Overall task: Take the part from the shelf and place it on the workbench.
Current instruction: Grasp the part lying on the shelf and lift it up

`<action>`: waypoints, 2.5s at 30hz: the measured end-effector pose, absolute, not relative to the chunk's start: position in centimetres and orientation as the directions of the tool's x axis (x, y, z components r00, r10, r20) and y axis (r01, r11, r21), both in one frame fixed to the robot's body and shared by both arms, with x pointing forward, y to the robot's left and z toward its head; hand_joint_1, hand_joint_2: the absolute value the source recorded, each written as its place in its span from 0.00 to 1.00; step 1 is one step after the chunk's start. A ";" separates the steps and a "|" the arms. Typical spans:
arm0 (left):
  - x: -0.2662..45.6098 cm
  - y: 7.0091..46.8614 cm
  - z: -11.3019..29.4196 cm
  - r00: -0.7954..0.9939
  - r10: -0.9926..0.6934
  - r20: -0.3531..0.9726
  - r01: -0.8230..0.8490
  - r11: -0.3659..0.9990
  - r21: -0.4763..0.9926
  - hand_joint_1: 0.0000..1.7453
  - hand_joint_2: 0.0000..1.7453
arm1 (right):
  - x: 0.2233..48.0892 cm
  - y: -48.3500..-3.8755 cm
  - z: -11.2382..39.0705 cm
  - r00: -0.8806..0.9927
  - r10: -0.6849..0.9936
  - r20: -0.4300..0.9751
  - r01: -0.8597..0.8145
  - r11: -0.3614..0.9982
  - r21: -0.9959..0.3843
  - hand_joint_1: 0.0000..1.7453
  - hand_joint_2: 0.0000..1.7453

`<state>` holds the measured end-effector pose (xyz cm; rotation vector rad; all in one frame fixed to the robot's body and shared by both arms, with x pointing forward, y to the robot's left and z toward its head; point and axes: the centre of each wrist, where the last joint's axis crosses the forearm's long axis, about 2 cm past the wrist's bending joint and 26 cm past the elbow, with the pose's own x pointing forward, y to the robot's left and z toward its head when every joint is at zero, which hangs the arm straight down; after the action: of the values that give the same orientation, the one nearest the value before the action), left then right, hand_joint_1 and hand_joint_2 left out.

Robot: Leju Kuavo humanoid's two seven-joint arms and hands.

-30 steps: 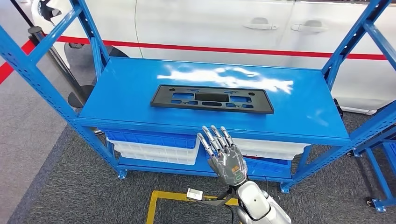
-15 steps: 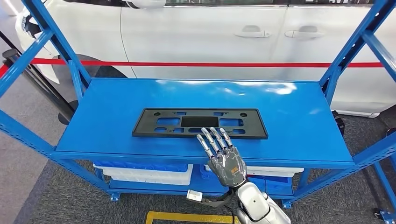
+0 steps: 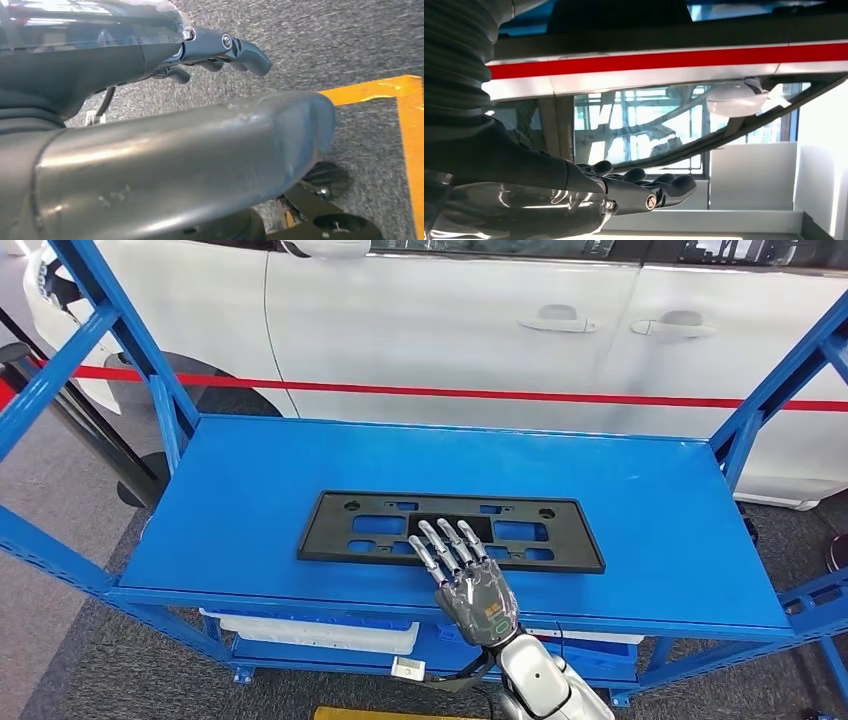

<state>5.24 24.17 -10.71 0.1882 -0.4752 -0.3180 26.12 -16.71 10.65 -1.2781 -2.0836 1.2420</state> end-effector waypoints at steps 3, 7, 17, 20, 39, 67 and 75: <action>5.4 24.1 -10.7 0.838 -0.351 0.418 0.264 0.931 0.253 0.00 0.00 | 26.7 -16.4 10.8 -0.503 0.856 -0.119 0.509 0.182 -0.841 0.00 1.00; 5.7 24.1 -10.6 0.833 -0.367 0.413 0.280 0.925 0.257 0.00 0.00 | 27.9 -15.7 10.5 -0.506 0.851 -0.141 0.492 0.151 -0.857 0.00 1.00; 6.1 24.1 -10.6 0.822 -0.392 0.412 0.311 0.916 0.252 0.00 0.00 | 30.9 -14.1 10.1 -0.521 0.832 -0.188 0.421 0.060 -0.905 0.00 1.00; 6.1 24.1 -10.6 0.822 -0.392 0.412 0.311 0.916 0.252 0.00 0.00 | 30.9 -14.1 10.1 -0.521 0.832 -0.188 0.421 0.060 -0.905 0.00 1.00; 6.7 23.5 -10.4 0.805 -0.419 0.420 0.338 0.906 0.256 0.00 0.00 | 36.3 -14.5 11.0 -0.330 0.919 -0.215 0.256 -0.133 -0.958 0.00 1.00; 6.3 23.8 -10.5 0.815 -0.405 0.414 0.317 0.910 0.266 0.00 0.00 | 36.8 -15.9 10.1 -0.179 0.968 -0.177 0.201 -0.140 -0.970 1.00 1.00; 6.2 23.9 -10.5 0.818 -0.404 0.411 0.314 0.910 0.270 0.00 0.00 | 36.0 -15.9 9.7 -0.193 0.970 -0.149 0.200 -0.109 -0.974 1.00 1.00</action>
<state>6.18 23.91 -10.54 0.1939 -0.4791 -0.3849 36.05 -15.87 9.72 -1.3439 -1.4435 1.3683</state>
